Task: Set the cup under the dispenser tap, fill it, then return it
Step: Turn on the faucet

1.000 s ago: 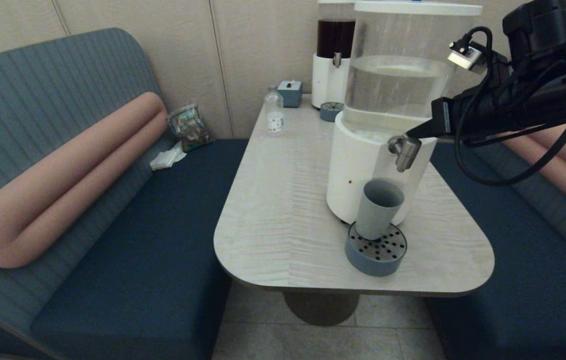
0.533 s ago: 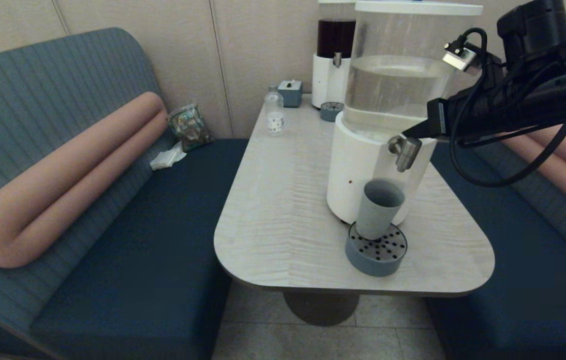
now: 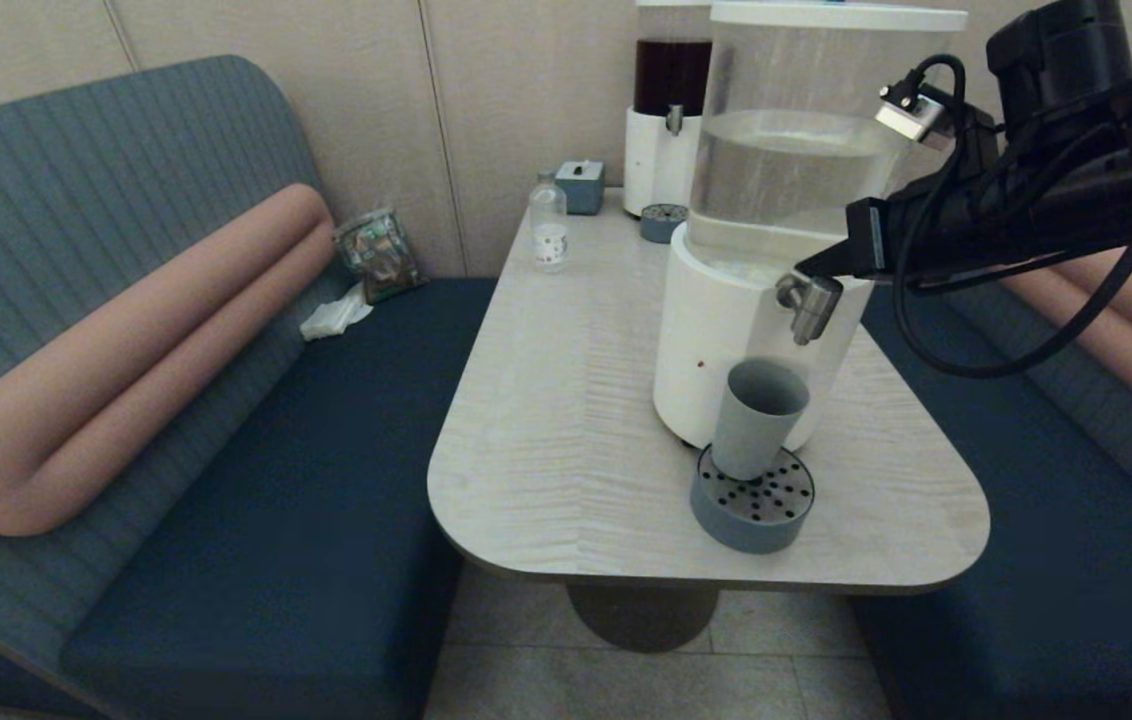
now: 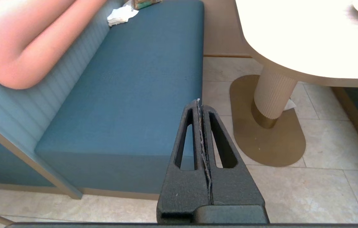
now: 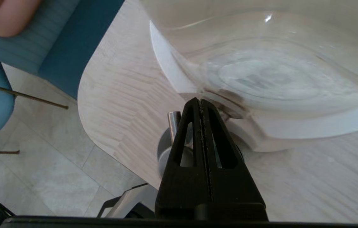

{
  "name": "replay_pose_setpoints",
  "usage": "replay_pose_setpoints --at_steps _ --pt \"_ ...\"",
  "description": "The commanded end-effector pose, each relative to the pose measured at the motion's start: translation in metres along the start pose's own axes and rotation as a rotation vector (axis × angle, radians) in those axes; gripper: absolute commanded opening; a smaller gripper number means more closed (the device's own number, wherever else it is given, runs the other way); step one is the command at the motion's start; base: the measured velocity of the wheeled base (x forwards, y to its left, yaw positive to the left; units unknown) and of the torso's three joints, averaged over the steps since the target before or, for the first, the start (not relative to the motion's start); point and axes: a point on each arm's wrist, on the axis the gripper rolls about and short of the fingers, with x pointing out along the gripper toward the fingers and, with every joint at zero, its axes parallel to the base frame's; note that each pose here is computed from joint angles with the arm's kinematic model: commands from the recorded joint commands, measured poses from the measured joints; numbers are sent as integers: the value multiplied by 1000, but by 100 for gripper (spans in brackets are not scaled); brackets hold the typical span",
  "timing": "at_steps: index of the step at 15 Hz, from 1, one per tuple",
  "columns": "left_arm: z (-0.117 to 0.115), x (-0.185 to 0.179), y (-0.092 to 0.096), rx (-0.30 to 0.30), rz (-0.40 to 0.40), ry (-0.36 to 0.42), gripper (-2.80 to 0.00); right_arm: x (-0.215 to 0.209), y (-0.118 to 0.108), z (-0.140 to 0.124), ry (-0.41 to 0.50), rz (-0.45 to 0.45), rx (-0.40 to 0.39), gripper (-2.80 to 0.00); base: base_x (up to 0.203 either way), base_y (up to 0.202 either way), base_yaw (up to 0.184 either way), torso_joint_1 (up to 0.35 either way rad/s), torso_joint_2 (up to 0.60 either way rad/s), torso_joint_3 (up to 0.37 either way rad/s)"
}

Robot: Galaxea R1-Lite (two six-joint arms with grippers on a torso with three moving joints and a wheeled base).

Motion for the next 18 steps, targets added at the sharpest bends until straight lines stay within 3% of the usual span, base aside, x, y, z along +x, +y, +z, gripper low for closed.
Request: replay_pose_setpoints --at_steps 1,18 --pt "0 0 0 0 1 3 -280 -2 1 0 3 5 1 -280 0 0 0 0 0 0" --pt "0 0 0 0 1 3 -280 -6 8 1 -10 22 -15 -280 0 0 0 0 0 0"
